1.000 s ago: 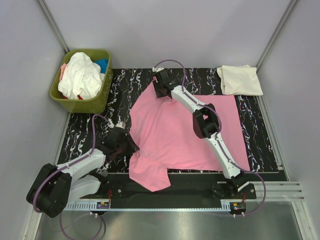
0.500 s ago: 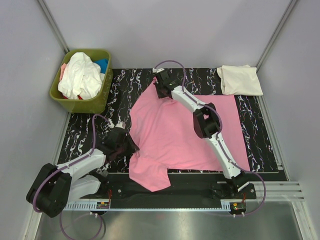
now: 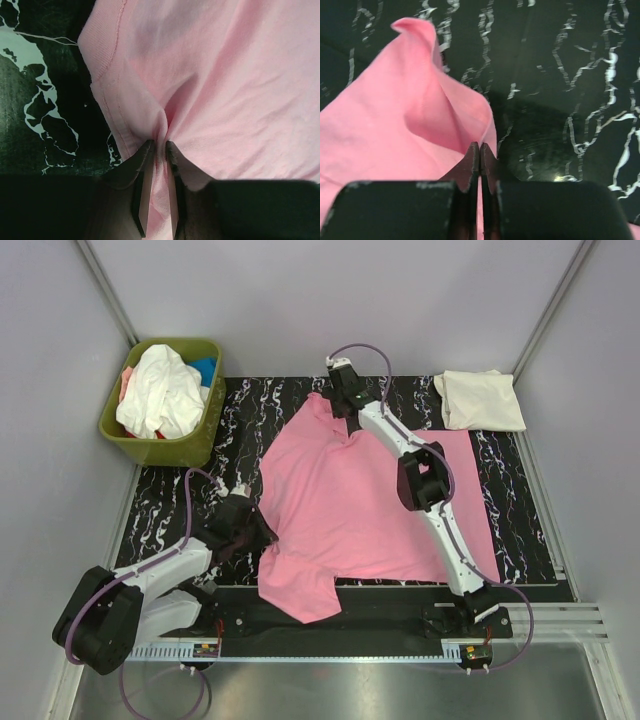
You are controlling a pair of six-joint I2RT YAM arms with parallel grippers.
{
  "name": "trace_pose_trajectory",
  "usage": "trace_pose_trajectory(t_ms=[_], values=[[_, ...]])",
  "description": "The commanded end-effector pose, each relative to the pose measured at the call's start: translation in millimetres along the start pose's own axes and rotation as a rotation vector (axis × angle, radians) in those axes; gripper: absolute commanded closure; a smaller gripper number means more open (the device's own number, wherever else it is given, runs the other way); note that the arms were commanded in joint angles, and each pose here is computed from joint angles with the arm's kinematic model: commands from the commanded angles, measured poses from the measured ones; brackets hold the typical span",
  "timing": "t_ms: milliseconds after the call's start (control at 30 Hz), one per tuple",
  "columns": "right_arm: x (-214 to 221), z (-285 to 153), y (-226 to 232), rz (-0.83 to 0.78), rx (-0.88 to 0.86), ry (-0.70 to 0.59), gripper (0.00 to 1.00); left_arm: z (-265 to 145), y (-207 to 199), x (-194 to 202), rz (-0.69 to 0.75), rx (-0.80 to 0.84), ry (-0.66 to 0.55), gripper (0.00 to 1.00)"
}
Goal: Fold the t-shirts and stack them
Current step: Flatten the tshirt out
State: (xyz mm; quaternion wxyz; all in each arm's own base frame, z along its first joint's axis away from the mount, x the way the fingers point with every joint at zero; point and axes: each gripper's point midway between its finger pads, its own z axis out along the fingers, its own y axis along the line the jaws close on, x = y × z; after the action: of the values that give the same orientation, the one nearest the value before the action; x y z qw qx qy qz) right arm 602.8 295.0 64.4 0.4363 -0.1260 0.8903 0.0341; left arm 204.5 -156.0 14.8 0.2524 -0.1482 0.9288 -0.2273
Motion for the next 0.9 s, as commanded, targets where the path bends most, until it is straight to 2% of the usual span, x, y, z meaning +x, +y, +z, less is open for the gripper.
trace_pose_trajectory(t_ms=[0, 300, 333, 367, 400, 433, 500, 533, 633, 800, 867], values=[[-70, -26, -40, 0.089, 0.046, -0.159, 1.00, -1, 41, 33, 0.013, -0.148, 0.104, 0.77], [-62, 3, -61, 0.112, 0.040, -0.171, 1.00, 0, 41, 33, 0.015, -0.151, 0.105, 0.77], [-62, 5, -63, 0.115, 0.047, -0.174, 0.97, 0, 42, 33, 0.016, -0.154, 0.106, 0.77], [-56, 10, -66, 0.115, 0.060, -0.164, 0.88, 0, 41, 33, 0.015, -0.151, 0.105, 0.77], [-56, 12, -68, 0.126, 0.069, -0.167, 0.55, 0, 41, 33, 0.016, -0.152, 0.107, 0.77], [-54, 13, -71, 0.133, 0.078, -0.163, 0.34, 0, 40, 32, 0.015, -0.150, 0.104, 0.77], [-54, 14, -80, 0.161, 0.095, -0.160, 0.03, 0, 41, 33, 0.014, -0.152, 0.106, 0.77], [-52, 13, -83, 0.170, 0.102, -0.152, 0.00, 0, 41, 33, 0.014, -0.153, 0.107, 0.77], [-62, 0, -99, 0.213, 0.131, -0.160, 0.00, -1, 41, 32, 0.015, -0.163, 0.106, 0.80], [-88, -51, -118, 0.247, 0.153, -0.183, 0.00, -16, 30, 9, 0.061, -0.213, 0.039, 0.82], [-94, -78, -119, 0.263, 0.148, -0.180, 0.00, -27, 8, -17, 0.085, -0.189, -0.027, 0.66]])
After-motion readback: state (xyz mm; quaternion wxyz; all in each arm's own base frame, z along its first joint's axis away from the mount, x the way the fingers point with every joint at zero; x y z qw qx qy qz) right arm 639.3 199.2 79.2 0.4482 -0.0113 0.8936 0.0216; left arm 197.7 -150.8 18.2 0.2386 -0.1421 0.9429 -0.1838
